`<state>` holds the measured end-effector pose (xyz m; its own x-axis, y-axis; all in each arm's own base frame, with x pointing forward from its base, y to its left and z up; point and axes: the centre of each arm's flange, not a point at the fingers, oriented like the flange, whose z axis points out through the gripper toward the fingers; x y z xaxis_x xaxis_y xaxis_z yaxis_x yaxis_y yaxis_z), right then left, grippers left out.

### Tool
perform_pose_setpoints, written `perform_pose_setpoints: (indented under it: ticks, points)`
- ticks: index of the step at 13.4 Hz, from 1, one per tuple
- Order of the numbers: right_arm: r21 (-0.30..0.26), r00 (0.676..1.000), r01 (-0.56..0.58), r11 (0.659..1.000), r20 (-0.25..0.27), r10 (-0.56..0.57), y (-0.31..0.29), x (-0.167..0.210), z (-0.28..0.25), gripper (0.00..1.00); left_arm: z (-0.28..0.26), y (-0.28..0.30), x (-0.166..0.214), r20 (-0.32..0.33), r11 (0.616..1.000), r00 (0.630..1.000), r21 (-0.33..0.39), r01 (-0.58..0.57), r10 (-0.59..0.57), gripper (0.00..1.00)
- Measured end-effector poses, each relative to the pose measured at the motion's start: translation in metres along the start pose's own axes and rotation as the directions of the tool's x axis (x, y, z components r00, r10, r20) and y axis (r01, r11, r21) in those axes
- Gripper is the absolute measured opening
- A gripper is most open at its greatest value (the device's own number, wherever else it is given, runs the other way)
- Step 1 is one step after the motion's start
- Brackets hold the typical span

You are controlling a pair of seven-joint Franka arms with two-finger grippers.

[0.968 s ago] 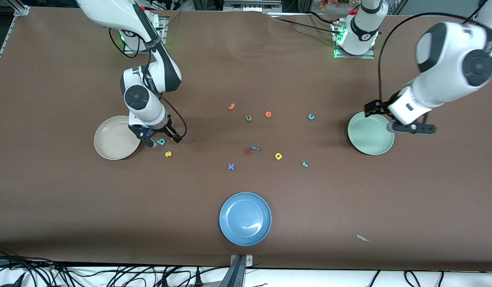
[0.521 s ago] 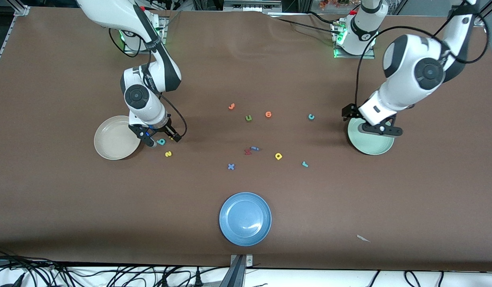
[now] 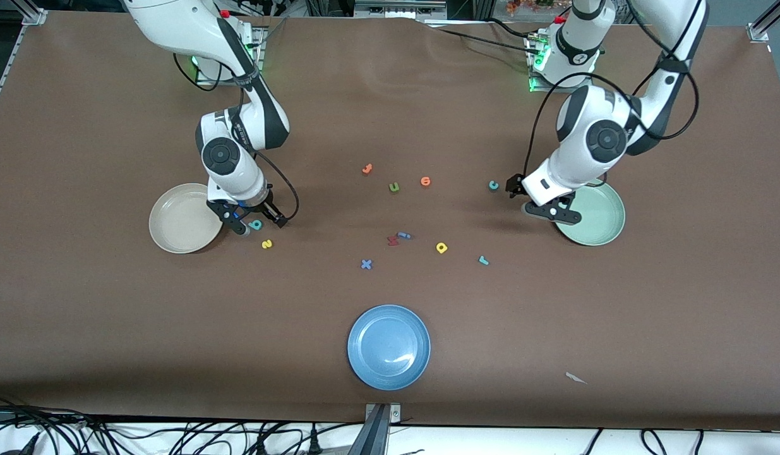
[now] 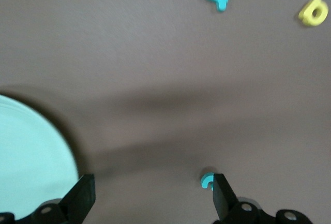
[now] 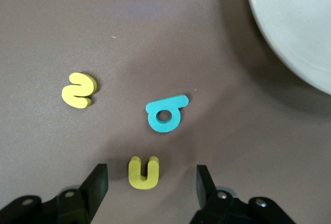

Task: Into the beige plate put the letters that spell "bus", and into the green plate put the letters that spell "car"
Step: 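Grasp the yellow u with the right gripper while the left gripper reaches the teal c, then place the yellow u on the cream plate while the left gripper grasps the teal c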

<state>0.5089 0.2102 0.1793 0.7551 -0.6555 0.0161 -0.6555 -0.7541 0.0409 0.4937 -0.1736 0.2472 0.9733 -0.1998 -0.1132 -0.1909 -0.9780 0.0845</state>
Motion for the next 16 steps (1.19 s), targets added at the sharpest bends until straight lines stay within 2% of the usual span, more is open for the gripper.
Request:
perform_pose_setpoints:
  ticks: [3,4,5,7,8,11,14,16]
  points:
    - [0.003,1.000,0.000,1.000,-0.005,0.000,0.000,0.000,0.004,0.78,0.039,0.030,-0.004,0.026,1.000,1.000,0.004,-0.002,0.002,1.00]
    - [0.003,1.000,0.000,1.000,-0.005,0.000,0.000,0.000,0.005,0.71,0.048,0.040,-0.007,0.037,1.000,0.999,0.006,0.003,-0.003,1.00]
    - [0.003,1.000,0.000,1.000,-0.006,0.000,0.000,0.000,0.005,0.71,0.054,0.046,-0.009,0.045,1.000,0.999,0.009,0.004,-0.004,1.00]
    - [0.010,1.000,0.000,1.000,-0.009,0.000,-0.002,0.001,0.003,0.56,0.062,0.049,-0.013,0.062,1.000,0.998,0.013,0.005,-0.005,1.00]
    - [0.010,1.000,0.001,1.000,-0.009,0.000,-0.002,0.001,0.004,0.55,0.068,0.048,-0.019,0.073,1.000,0.997,0.016,0.003,-0.005,1.00]
    - [0.016,1.000,0.001,1.000,-0.012,-0.001,-0.004,0.002,0.001,0.27,0.098,0.050,-0.041,0.101,1.000,0.995,0.026,-0.010,0.007,1.00]
    - [0.001,1.000,0.003,1.000,-0.002,-0.003,-0.007,0.003,-0.001,0.27,0.102,0.048,-0.047,0.106,1.000,0.994,0.028,-0.010,0.007,1.00]
    - [-0.055,0.999,0.010,0.998,0.037,-0.007,-0.018,0.006,-0.016,0.27,0.102,0.049,-0.047,0.107,1.000,0.994,0.029,-0.011,0.008,1.00]
